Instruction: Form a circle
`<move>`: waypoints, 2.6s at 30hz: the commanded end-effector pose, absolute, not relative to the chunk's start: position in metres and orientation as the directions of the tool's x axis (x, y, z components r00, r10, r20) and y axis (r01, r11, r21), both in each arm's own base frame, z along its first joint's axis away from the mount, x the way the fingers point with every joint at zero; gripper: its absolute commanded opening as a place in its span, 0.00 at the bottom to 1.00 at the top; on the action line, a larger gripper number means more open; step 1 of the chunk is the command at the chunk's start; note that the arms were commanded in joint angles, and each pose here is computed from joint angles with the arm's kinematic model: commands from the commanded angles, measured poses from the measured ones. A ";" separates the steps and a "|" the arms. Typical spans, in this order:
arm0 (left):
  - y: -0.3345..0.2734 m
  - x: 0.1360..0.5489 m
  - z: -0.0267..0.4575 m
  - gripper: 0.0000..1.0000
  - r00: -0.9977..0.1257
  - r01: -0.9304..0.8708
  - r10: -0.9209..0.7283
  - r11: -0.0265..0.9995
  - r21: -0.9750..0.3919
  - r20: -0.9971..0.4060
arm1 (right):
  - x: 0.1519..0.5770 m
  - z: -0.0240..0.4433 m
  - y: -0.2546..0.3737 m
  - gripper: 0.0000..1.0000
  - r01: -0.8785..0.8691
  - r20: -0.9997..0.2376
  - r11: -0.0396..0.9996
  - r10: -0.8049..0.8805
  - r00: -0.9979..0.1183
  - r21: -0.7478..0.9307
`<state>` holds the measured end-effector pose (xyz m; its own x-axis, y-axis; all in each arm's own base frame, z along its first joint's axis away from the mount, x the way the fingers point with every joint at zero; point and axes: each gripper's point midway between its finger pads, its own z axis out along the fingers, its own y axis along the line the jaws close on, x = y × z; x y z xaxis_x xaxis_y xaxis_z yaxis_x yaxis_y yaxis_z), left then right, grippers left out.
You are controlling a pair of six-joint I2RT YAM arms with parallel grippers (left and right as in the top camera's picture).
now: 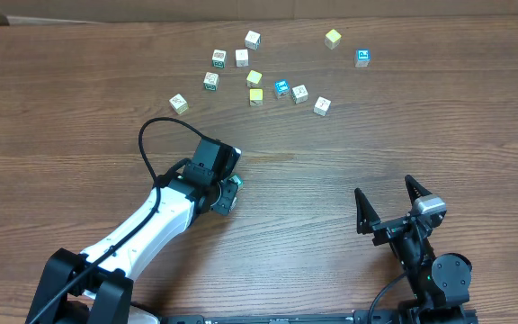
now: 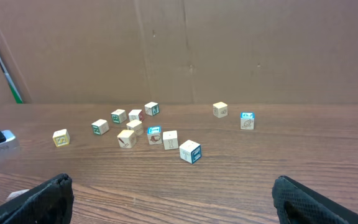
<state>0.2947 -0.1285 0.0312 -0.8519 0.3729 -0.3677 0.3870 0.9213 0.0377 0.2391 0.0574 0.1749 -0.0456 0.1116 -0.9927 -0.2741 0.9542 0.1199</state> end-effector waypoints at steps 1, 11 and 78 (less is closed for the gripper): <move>-0.123 0.292 0.025 0.04 -0.864 0.369 0.361 0.928 0.047 -0.352 | 0.240 0.173 0.056 1.00 -0.268 -0.993 0.957 0.108 -0.041 0.115; -0.123 0.292 0.025 0.04 -0.862 0.374 0.366 0.926 0.048 -0.351 | 0.240 0.173 0.056 1.00 -0.268 -0.993 0.957 0.108 -0.041 0.115; -0.165 0.242 0.048 0.04 -0.899 0.414 0.366 0.889 -0.195 -0.242 | 0.240 0.173 0.056 1.00 -0.268 -0.993 0.957 0.108 -0.041 0.115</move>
<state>0.2383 -0.1519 0.0459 -0.9185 0.3137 -0.2409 0.3612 0.9133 -0.1882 0.2391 0.0574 0.1750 -0.0453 0.1117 -0.9927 -0.2742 0.9542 0.1199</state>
